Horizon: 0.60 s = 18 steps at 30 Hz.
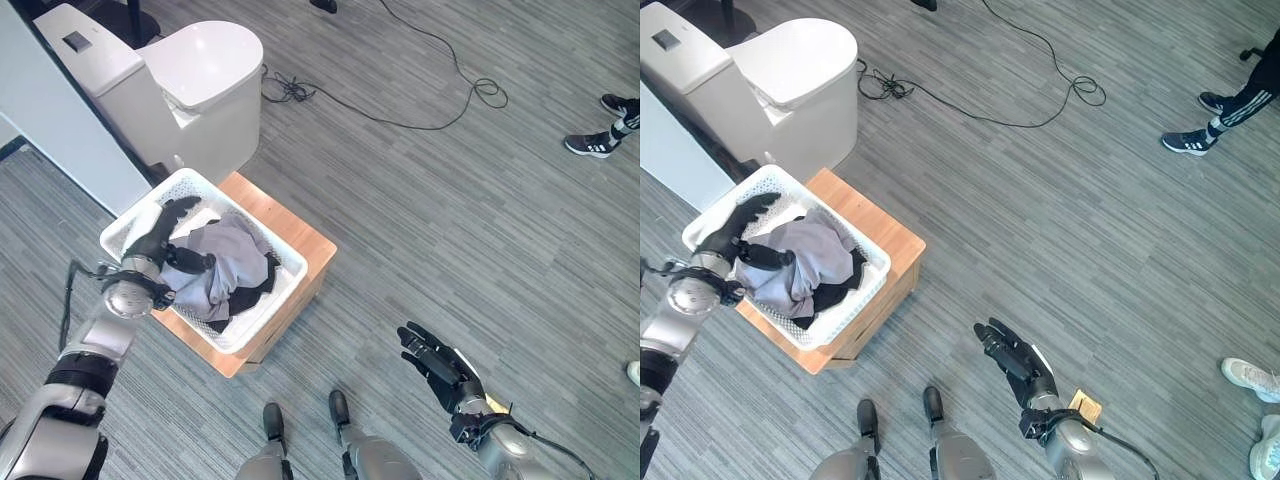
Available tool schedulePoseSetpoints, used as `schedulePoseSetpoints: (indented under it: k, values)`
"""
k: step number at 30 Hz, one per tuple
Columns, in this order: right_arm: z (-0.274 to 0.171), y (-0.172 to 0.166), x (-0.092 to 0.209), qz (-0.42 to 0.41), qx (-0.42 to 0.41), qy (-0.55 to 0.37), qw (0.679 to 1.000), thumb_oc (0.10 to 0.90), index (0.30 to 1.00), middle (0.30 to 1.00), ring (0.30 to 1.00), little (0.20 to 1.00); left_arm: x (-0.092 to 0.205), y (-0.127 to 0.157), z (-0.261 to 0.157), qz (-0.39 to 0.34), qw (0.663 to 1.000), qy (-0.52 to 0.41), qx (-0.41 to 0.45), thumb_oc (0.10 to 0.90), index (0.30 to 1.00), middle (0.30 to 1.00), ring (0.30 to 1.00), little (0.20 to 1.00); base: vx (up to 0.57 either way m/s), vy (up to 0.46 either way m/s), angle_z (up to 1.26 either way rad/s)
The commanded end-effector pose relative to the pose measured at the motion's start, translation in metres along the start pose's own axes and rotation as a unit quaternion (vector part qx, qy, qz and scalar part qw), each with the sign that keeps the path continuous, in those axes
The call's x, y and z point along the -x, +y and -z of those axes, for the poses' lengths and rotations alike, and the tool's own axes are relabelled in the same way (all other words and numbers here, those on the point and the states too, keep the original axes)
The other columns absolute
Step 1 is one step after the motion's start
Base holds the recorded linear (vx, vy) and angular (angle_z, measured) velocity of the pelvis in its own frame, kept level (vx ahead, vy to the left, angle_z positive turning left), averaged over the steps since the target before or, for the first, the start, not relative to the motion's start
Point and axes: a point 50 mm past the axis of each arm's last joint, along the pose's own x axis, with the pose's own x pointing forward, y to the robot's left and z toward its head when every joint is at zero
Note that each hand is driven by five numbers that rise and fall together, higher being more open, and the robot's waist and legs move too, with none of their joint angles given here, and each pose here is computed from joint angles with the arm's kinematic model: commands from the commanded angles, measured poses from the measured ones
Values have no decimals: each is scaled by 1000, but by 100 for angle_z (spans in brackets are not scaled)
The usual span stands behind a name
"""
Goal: Pick up bed clothes into laundry basket.
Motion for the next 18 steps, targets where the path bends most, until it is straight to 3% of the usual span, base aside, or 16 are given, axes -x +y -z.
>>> schedulePoseSetpoints:
  k: [1,3,4,5,8,11,13,14,15,18]
  values:
    - [-18,-8,16,0,2,-68,998,800,900,900,900,900,19,55,-38,-94,961,-171,198,800,900,900,900,900,51,3,4]
    - [-15,-7,18,3,-5,-72,997,800,900,900,900,900,39,58,-25,-149,921,-196,301,800,900,900,900,900,50,3,-9]
    - [-15,-6,18,2,-4,-71,997,800,900,900,900,900,40,58,-24,-150,921,-196,301,800,900,900,900,900,36,-18,-3]
    - [-13,-8,20,15,-6,-76,997,800,900,900,900,900,54,54,-18,-188,898,-207,341,800,900,900,900,900,23,-27,20]
    - [-22,-12,20,34,1,-102,994,800,900,900,900,900,79,44,8,-230,868,-183,401,800,900,900,900,900,30,-25,20]
    - [-30,-20,21,63,11,-122,990,800,900,900,900,900,116,23,40,-248,884,-97,385,800,900,900,900,900,15,-8,7]
    - [-31,-21,21,73,7,-127,989,800,900,900,900,900,129,9,58,-261,871,-52,413,800,900,900,900,900,6,1,8]
    - [-31,-24,23,83,5,-128,988,800,900,900,900,900,140,-3,69,-265,854,-26,447,800,900,900,900,900,3,-7,15]
    - [-28,-26,23,100,-1,-125,987,800,900,900,900,900,160,-32,93,-273,826,52,491,800,900,900,900,900,-6,-10,13]
    - [-23,-24,26,122,-17,-124,985,800,900,900,900,900,192,-83,109,-275,758,133,577,800,900,900,900,900,-23,-15,9]
